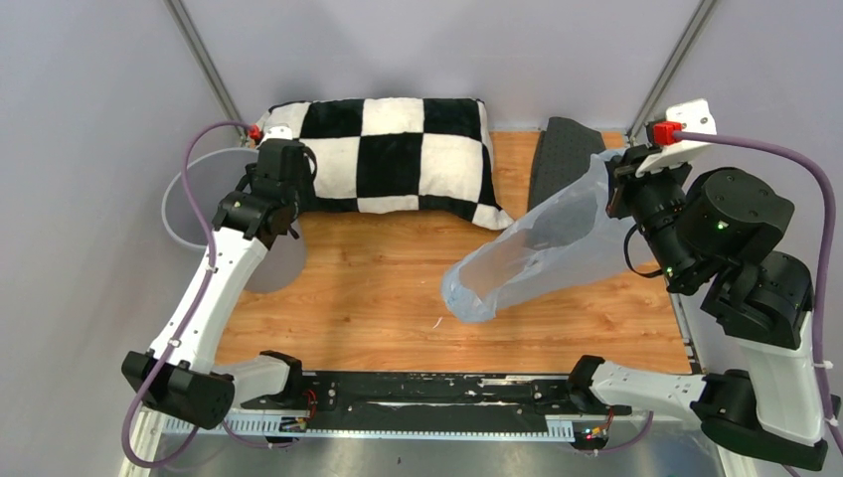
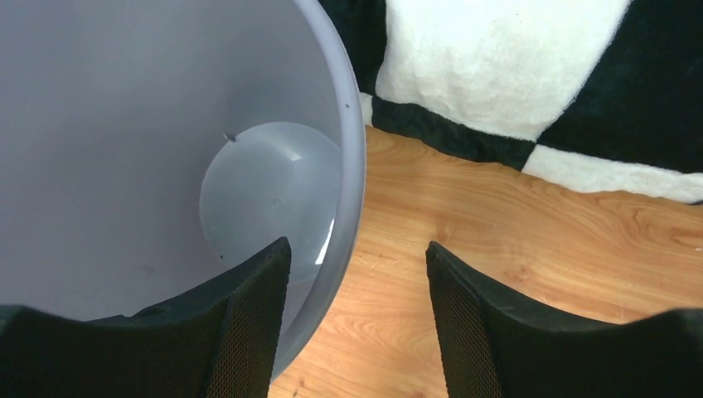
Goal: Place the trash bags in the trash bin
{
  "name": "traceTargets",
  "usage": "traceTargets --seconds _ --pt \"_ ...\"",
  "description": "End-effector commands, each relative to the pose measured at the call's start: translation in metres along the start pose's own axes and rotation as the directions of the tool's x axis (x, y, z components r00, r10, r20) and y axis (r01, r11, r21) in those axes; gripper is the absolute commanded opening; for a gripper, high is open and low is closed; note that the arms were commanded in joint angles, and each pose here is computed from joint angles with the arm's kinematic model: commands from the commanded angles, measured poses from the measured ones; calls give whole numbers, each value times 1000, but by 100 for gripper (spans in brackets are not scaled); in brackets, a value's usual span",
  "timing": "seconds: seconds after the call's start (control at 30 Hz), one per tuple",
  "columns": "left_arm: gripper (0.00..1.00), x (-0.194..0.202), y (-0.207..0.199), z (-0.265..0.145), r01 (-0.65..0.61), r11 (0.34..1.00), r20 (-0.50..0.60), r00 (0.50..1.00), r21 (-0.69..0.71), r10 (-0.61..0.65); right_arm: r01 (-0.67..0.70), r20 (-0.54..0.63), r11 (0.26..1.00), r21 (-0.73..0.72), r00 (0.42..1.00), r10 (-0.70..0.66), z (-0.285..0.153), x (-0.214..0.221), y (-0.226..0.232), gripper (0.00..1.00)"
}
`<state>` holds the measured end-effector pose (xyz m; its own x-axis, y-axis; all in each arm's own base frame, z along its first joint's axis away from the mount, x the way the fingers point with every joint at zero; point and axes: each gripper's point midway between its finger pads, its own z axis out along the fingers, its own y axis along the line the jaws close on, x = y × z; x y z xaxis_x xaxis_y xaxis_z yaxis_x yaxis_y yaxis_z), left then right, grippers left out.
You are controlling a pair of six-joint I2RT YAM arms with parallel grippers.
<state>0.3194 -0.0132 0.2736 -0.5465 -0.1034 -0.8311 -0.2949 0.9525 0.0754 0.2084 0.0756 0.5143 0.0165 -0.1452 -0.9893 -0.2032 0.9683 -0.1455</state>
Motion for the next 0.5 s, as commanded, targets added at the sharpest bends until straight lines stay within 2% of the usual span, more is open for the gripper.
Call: traceTargets --seconds 0.0,0.17,0.47 --pt "61 6 4 4 -37 999 -26 999 -12 36 12 -16 1000 -3 1000 -12 -3 7 -2 0" --pt "50 13 3 12 -59 998 -53 997 -24 57 13 -11 1000 -8 1000 -13 -5 6 -3 0" --pt "37 26 2 23 -76 996 -91 993 -43 72 20 -14 1000 -22 1000 -21 -4 7 0 0"
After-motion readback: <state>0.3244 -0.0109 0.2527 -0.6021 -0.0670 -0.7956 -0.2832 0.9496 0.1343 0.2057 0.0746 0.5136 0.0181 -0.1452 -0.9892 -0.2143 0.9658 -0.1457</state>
